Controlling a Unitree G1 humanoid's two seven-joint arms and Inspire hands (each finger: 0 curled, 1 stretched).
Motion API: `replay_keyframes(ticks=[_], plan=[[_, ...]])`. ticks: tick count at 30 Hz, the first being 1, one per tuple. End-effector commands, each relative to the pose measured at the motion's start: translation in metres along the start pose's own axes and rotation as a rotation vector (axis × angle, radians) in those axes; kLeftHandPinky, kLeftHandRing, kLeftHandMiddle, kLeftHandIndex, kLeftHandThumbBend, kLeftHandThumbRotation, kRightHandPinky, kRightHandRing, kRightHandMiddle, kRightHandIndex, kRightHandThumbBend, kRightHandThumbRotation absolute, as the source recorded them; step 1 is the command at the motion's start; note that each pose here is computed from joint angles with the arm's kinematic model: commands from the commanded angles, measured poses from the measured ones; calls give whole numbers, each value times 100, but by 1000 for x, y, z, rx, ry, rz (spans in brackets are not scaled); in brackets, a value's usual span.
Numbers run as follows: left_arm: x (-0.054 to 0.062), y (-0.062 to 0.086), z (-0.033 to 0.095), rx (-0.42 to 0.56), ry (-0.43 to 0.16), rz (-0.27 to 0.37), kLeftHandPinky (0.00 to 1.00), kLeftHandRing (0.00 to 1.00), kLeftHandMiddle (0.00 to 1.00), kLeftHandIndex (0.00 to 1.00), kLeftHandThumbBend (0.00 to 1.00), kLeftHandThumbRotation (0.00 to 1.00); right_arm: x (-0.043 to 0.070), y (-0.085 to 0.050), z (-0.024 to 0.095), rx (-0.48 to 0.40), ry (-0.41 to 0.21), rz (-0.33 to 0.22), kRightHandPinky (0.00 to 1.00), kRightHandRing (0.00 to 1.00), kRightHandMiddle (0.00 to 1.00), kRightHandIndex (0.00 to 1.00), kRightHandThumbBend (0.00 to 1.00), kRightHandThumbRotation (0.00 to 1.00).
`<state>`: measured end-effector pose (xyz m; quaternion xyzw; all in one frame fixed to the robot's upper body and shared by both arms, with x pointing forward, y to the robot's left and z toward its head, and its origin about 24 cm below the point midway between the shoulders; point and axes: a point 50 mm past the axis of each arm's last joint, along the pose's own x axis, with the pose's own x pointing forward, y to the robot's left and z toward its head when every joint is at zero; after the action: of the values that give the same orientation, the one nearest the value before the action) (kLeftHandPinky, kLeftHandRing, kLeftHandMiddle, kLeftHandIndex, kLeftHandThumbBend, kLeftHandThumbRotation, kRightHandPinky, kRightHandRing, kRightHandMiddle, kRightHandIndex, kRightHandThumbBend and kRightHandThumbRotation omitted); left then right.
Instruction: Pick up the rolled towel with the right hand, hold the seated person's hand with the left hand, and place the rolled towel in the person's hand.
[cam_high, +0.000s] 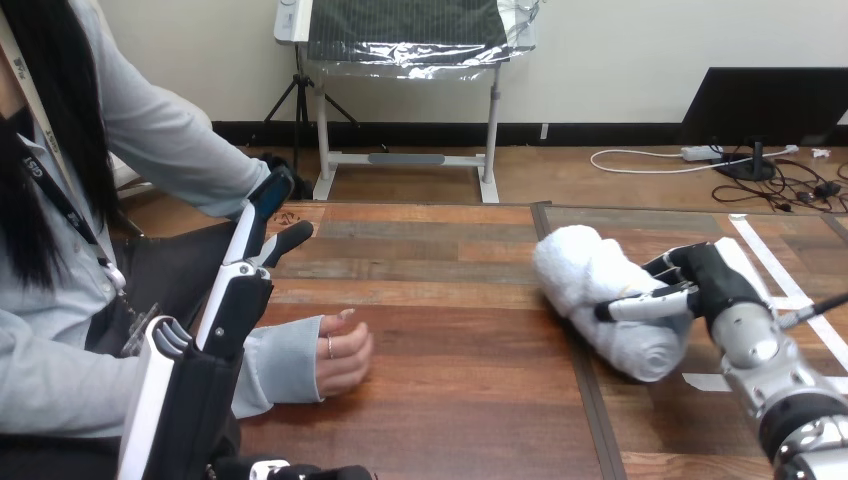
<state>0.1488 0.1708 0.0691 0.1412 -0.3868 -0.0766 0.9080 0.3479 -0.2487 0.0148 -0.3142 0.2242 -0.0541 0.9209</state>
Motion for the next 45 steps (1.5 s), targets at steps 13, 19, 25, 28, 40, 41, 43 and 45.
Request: replay_keyframes(ticks=[13, 19, 25, 28, 40, 41, 43, 45], plan=[[9, 8, -2, 49, -55, -32, 83, 99, 100, 99, 100, 80, -2, 8, 35, 235, -240, -36, 51, 51, 51, 47, 83, 0], [9, 10, -3, 68, -40, -57, 83, 99, 100, 100, 100, 78, -4, 9, 40, 306, -301, -39, 46, 48, 51, 46, 84, 0], [9, 11, -5, 92, -23, -69, 82, 97, 100, 99, 100, 78, -7, 10, 44, 393, -351, -39, 40, 44, 49, 46, 83, 0], [9, 12, -6, 88, -13, -84, 81, 96, 100, 99, 100, 78, -7, 10, 45, 432, -367, -36, 38, 43, 49, 46, 81, 0], [8, 15, -9, 78, 60, -133, 81, 95, 99, 96, 100, 77, -12, 12, 47, 554, -446, -29, 41, 45, 50, 46, 77, 0], [8, 15, -9, 83, 69, -137, 81, 95, 99, 96, 100, 77, -12, 13, 47, 571, -456, -23, 41, 45, 50, 46, 77, 0], [7, 16, -9, 88, 78, -142, 81, 95, 98, 95, 100, 75, -13, 13, 48, 587, -466, -16, 40, 44, 50, 46, 76, 0], [7, 17, -10, 90, 88, -149, 82, 95, 98, 95, 100, 72, -14, 14, 47, 598, -481, -13, 39, 43, 50, 46, 76, 0]])
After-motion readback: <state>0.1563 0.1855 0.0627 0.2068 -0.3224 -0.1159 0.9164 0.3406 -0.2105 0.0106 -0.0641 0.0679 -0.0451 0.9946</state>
